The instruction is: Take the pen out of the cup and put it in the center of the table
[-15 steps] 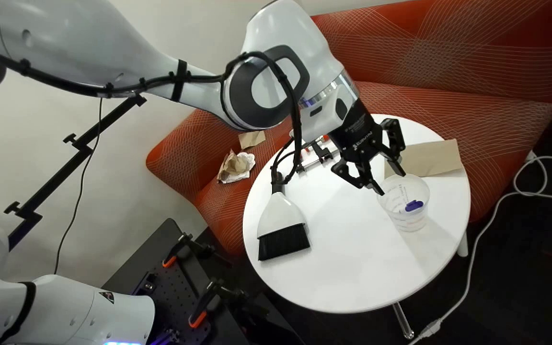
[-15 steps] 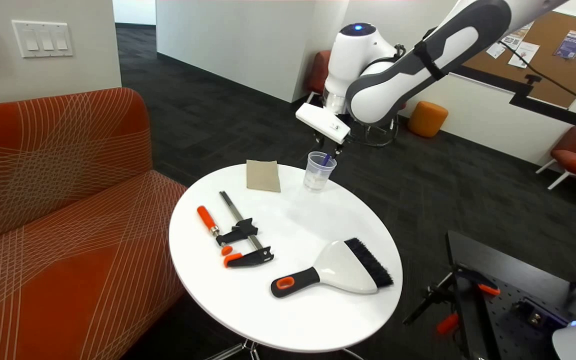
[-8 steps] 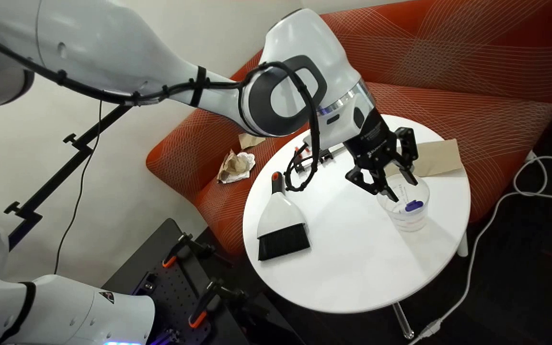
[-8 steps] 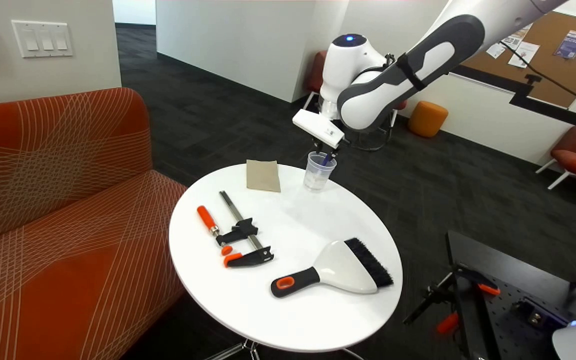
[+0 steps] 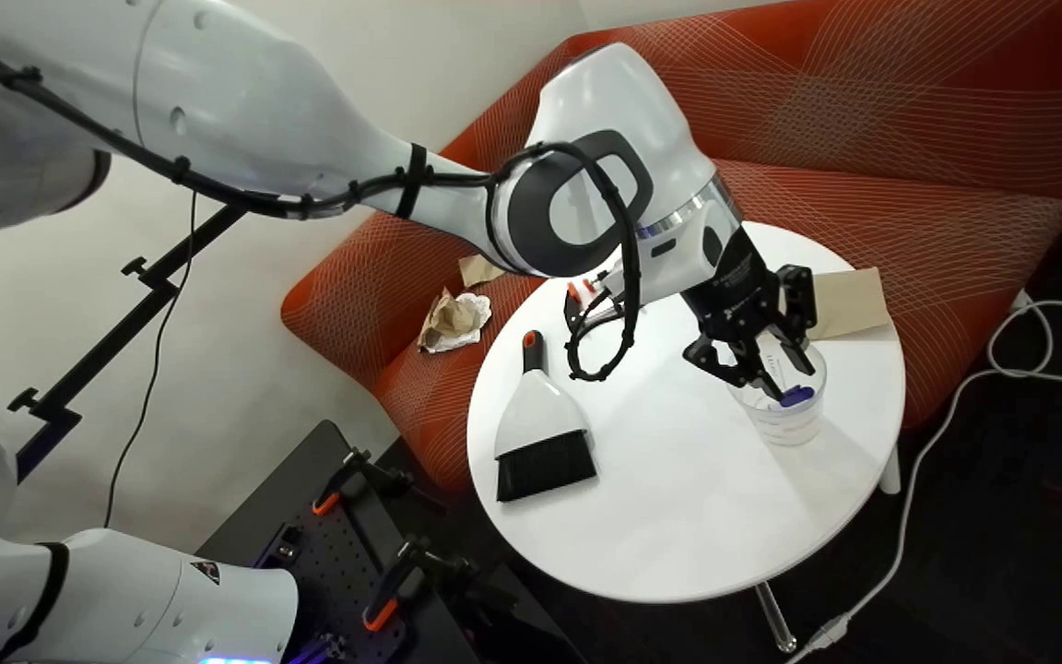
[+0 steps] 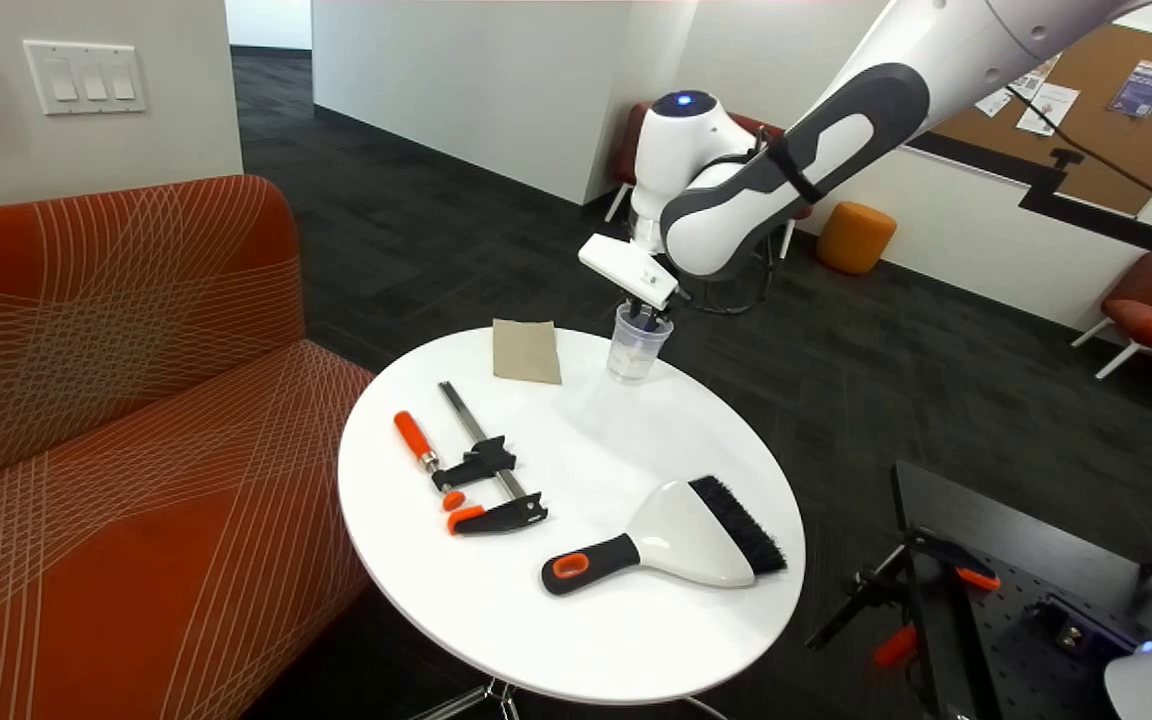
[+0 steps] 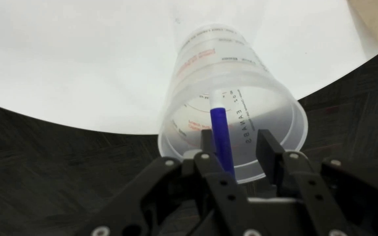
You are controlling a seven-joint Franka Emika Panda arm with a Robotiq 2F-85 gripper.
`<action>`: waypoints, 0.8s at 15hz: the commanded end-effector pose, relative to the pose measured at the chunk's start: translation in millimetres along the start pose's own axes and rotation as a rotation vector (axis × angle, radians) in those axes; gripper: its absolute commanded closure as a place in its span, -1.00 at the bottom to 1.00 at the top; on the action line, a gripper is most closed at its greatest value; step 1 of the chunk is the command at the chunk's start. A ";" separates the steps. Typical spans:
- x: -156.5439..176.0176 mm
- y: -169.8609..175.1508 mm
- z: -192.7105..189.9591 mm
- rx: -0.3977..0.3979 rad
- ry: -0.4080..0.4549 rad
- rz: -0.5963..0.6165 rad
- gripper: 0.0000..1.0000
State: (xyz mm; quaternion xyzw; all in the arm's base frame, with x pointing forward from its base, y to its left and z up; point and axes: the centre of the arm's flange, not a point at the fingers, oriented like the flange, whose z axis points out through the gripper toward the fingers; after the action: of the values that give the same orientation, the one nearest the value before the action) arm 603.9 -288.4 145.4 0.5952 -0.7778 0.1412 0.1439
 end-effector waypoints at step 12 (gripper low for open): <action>1.5 8.7 -6.0 0.010 0.036 -0.007 0.93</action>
State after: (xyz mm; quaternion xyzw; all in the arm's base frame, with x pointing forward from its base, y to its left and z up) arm 605.2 -293.8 133.2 0.5967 -0.7737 0.1443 0.1568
